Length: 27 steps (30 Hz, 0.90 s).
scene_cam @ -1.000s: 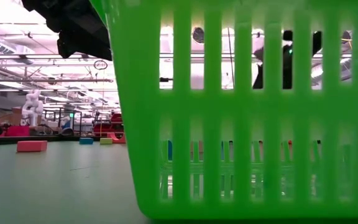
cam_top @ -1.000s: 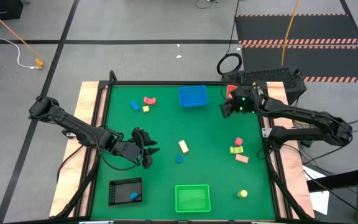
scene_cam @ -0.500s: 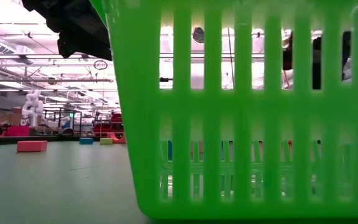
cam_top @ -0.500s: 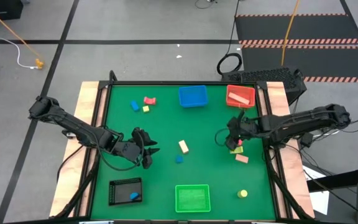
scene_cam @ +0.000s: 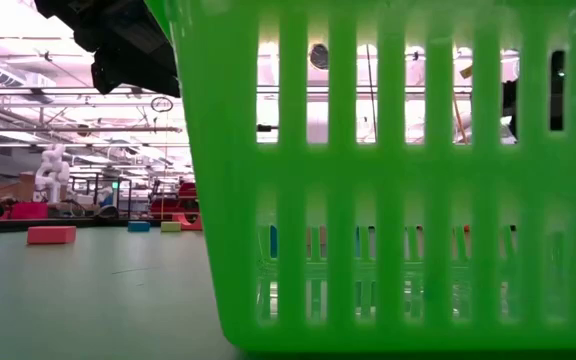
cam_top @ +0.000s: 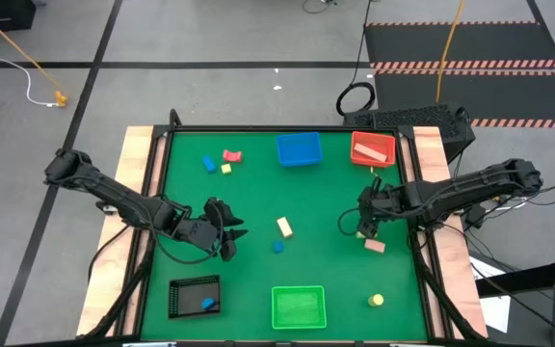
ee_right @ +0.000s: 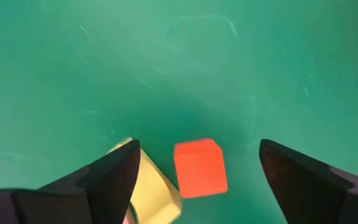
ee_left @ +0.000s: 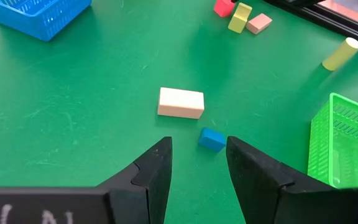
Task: Sort & place blocks by color
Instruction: Put the pink block into the blue bin
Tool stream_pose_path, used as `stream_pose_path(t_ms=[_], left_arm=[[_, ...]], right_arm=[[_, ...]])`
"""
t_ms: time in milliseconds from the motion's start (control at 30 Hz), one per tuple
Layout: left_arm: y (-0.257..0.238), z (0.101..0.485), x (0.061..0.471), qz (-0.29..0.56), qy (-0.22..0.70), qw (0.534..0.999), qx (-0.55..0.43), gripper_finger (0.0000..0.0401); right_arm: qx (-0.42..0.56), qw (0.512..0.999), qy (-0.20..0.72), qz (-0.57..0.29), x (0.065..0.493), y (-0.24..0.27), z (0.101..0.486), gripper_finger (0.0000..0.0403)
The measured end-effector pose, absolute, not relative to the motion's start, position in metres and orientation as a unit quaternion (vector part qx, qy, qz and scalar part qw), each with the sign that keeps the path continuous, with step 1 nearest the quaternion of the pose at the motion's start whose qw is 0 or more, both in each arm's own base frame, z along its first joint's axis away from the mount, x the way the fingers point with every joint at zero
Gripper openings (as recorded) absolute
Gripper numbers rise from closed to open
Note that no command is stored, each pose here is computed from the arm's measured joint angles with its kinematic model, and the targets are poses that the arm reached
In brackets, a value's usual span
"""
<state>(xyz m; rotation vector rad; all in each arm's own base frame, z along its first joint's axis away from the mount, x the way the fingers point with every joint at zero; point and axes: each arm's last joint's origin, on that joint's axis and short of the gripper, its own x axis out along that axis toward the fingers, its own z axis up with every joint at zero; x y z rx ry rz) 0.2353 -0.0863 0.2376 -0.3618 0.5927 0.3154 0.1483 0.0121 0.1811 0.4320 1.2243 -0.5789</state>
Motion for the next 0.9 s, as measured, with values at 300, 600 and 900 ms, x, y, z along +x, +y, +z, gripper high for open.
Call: stream_pose_path(t_ms=[300,600,900], left_arm=[[-0.086,0.238,0.235,0.154,0.289,0.928,-0.176,0.0154],[-0.086,0.238,0.235,0.150,0.291,0.930,-0.165,0.0154],[-0.086,0.238,0.235,0.149,0.292,0.931,-0.162,0.0154]], right_arm=[[0.217,0.746,0.564,-0.279,0.144,0.012,0.170,0.0328],[0.255,0.704,0.586,-0.310,0.125,0.011,0.137,0.0324],[0.262,0.716,0.570,-0.304,0.128,0.011,0.134,0.0209]])
